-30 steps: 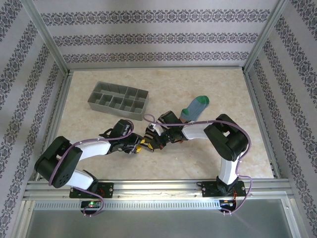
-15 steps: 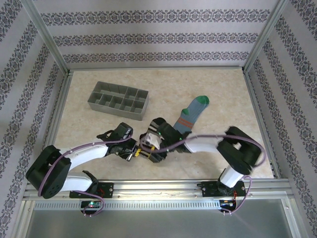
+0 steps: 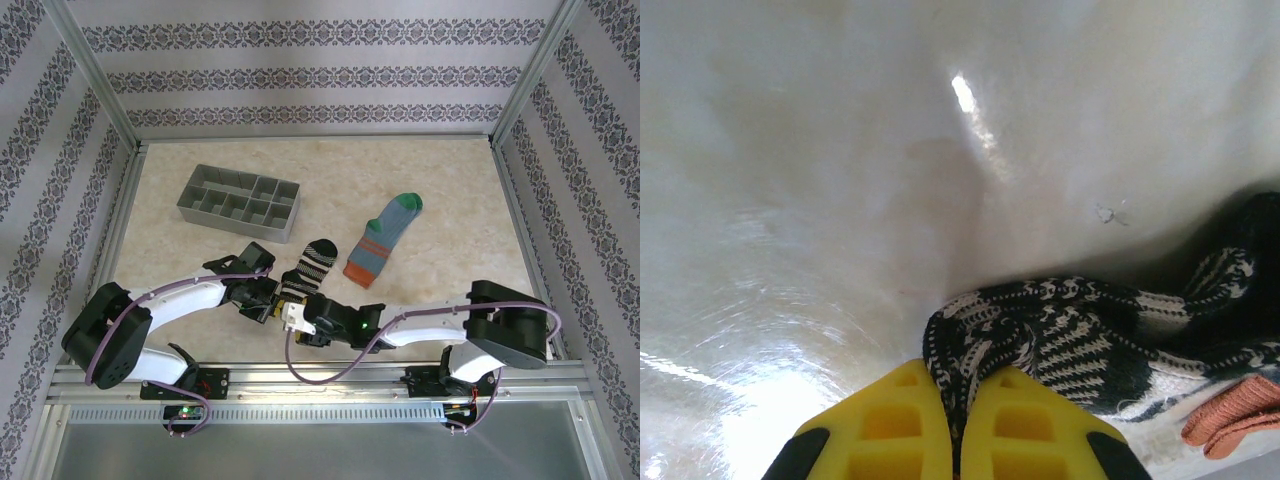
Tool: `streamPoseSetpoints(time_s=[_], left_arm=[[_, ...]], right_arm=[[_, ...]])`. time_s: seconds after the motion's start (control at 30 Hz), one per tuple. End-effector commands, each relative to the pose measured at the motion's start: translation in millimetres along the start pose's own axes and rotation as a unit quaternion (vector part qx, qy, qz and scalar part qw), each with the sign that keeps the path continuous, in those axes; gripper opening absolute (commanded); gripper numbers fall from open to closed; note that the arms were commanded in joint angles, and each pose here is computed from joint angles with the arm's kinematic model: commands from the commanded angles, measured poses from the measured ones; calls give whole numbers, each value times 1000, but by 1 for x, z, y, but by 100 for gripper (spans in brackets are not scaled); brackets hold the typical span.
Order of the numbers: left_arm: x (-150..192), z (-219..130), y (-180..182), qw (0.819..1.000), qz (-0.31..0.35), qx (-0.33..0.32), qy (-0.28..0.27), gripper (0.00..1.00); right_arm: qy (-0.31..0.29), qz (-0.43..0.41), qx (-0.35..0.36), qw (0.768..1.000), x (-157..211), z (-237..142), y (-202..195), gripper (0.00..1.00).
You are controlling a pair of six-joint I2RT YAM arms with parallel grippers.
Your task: Roll the socks
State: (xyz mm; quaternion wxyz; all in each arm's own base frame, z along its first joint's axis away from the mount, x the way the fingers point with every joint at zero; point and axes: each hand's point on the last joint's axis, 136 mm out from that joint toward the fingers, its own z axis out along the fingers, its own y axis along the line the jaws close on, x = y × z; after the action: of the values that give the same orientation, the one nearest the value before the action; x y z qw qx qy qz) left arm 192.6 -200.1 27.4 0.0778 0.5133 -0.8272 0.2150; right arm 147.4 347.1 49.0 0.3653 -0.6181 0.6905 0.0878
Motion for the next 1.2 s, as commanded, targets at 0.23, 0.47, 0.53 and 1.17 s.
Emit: streamPoseSetpoints(time_s=[0.23,0.47,0.53,1.17], left_arm=[[-9,4,31,998,-18,-60,-27,0],[-10,2,32,998,-22,-50,-29,0],[-10,1,30,999,-22,-42,-28,0],[-14,-37,-23,977,94,188,-35,60]], right_arm=[[34,-76,47,995,-2,24,-4,52],[88,-27,38,995,27,37,-11,13],[99,-16,22,995,35,37,-7,3],[158,298,-216,917,92,27,24,0]])
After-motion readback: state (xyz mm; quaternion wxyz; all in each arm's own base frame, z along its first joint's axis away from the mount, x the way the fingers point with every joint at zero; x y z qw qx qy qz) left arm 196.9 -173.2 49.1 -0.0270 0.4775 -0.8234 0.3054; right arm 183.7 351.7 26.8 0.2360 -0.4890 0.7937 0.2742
